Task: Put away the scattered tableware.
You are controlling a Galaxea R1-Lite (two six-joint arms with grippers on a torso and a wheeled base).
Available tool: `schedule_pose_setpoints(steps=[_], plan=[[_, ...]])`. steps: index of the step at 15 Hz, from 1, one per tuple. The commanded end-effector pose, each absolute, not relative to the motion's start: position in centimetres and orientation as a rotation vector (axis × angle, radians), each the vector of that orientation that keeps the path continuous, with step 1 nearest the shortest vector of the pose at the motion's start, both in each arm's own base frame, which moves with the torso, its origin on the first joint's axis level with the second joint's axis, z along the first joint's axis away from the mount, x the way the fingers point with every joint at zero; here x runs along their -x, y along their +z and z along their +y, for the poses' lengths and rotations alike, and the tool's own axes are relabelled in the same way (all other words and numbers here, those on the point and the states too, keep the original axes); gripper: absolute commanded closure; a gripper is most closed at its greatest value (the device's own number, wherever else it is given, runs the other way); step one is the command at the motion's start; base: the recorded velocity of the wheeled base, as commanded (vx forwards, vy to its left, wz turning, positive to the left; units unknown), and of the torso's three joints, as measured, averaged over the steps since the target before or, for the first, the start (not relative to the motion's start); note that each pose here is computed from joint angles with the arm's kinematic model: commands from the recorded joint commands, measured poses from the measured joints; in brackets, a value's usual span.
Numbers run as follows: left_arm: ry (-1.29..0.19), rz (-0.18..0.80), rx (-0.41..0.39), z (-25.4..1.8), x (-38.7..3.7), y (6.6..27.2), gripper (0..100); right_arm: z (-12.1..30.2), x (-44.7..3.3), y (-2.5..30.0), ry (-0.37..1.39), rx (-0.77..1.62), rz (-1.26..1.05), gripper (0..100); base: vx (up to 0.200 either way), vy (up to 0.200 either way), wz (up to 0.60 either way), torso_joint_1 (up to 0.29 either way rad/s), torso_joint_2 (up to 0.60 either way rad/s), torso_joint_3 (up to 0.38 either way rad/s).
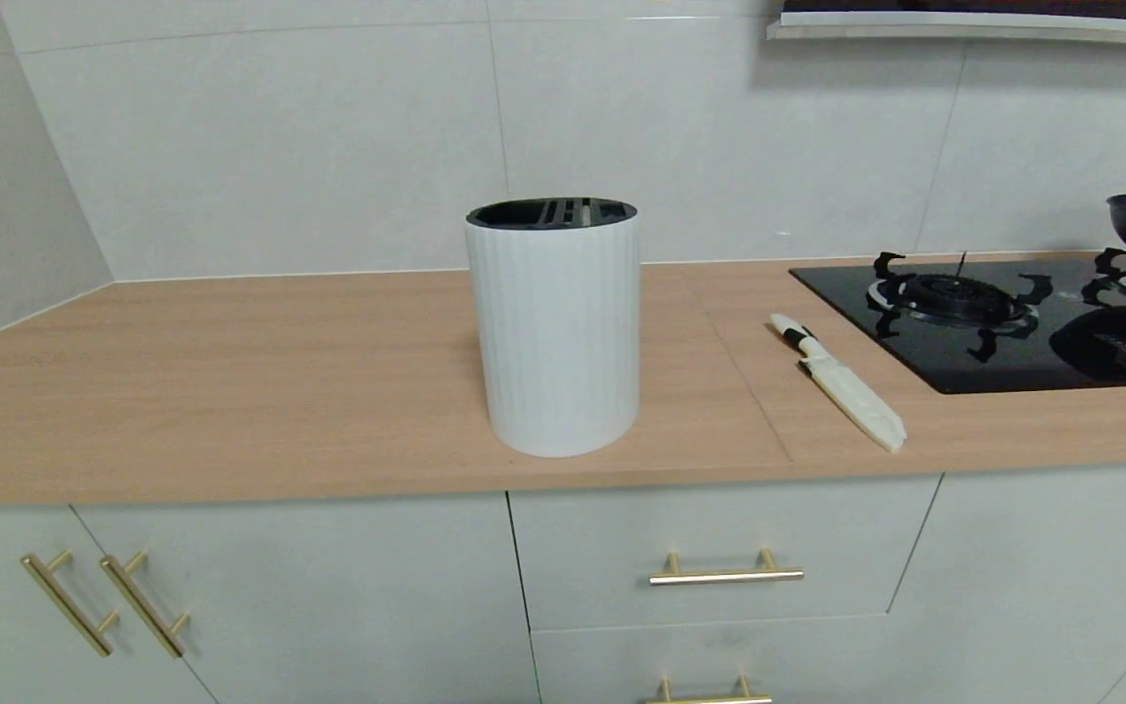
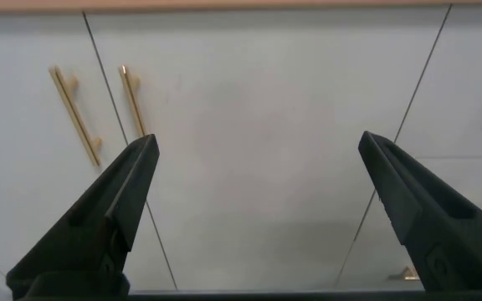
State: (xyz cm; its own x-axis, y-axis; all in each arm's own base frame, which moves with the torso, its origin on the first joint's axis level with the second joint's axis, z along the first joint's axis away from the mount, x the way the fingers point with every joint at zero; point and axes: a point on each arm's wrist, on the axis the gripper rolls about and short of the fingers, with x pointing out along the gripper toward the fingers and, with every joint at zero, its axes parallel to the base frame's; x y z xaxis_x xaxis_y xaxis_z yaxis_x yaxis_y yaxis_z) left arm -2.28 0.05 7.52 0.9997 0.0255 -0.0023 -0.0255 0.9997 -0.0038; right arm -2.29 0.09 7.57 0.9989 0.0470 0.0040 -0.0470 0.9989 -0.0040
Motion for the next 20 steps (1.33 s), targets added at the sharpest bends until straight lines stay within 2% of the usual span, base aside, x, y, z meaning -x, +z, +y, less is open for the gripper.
schedule_pose_setpoints(steps=[1, 3, 6, 20], plan=[[0.026, 0.003, 0.005, 0.05, 2.28, 7.52, 0, 0.09, 2.28, 7.58, 0.048, 0.005, -0.003, 0, 0.0, 0.0, 0.0, 0.173, -0.47, -0.281], [0.028, 0.003, 0.005, 0.06, 2.28, 7.52, 0, 0.09, 2.28, 7.58, 0.048, 0.005, -0.003, 0, 0.0, 0.0, 0.0, 0.186, -0.48, -0.288], [0.028, 0.003, 0.006, 0.06, 2.28, 7.52, 0, 0.09, 2.28, 7.58, 0.048, 0.005, -0.003, 0, 0.0, 0.2, 0.0, 0.199, -0.49, -0.29], [0.026, 0.003, 0.006, 0.05, 2.28, 7.52, 0, 0.09, 2.28, 7.58, 0.046, 0.005, -0.003, 0, 0.0, 0.0, 0.0, 0.243, -0.53, -0.296]])
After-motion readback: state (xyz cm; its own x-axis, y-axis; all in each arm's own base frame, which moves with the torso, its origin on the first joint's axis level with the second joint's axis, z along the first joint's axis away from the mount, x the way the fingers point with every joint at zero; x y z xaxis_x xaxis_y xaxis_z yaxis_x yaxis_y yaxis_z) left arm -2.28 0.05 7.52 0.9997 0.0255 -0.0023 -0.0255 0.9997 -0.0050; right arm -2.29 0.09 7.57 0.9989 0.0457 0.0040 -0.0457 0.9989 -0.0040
